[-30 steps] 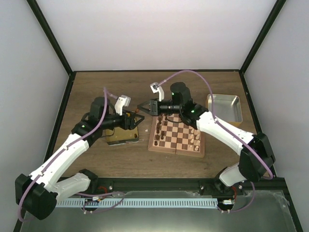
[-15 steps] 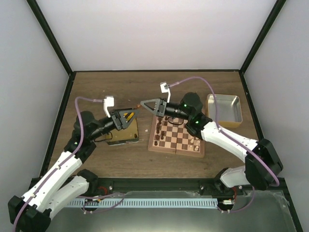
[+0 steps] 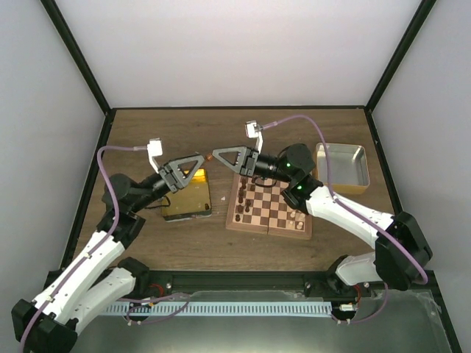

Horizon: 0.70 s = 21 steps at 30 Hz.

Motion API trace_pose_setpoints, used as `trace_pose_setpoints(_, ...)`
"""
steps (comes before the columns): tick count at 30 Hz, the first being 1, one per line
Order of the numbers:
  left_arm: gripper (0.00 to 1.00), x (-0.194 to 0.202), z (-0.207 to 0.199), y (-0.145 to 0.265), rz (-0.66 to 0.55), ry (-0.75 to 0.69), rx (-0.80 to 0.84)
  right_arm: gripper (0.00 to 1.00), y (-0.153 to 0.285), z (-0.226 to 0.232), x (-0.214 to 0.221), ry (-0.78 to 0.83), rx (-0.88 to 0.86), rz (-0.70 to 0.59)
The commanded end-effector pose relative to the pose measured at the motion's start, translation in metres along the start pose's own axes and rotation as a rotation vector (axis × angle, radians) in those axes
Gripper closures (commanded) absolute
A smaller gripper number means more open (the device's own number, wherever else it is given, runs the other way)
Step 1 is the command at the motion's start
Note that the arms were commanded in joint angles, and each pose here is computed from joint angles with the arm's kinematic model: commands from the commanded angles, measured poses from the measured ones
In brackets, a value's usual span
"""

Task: Set up the chess pieces on the board
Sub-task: Place the chess piece on the chessboard.

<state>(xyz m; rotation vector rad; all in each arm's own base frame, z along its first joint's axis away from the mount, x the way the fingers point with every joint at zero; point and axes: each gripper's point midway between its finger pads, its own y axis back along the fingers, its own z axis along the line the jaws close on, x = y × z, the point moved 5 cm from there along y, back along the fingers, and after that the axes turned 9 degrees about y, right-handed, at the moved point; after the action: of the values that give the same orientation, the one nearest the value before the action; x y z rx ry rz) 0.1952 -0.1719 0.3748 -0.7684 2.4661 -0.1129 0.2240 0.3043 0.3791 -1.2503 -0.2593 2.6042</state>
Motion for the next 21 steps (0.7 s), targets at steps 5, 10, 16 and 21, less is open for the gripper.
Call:
trace_pose_setpoints(5,0.57,-0.003,-0.011,-0.001,0.004,-0.01,0.035,0.96,-0.007,0.02,-0.018,0.037,-0.062,-0.054)
trace_pose_setpoints(10,0.65,-0.002,-0.008,-0.001,0.003,-0.008,0.028,0.96,-0.007,0.017,-0.02,0.026,-0.042,-0.073)
trace_pose_setpoints(16,0.84,-0.007,-0.003,-0.004,-0.027,-0.006,0.005,0.96,-0.008,0.017,-0.019,0.017,-0.048,-0.072)
trace_pose_setpoints(21,0.95,-0.018,-0.006,-0.005,-0.075,-0.029,-0.056,0.96,-0.005,0.013,-0.022,0.048,0.012,-0.097)
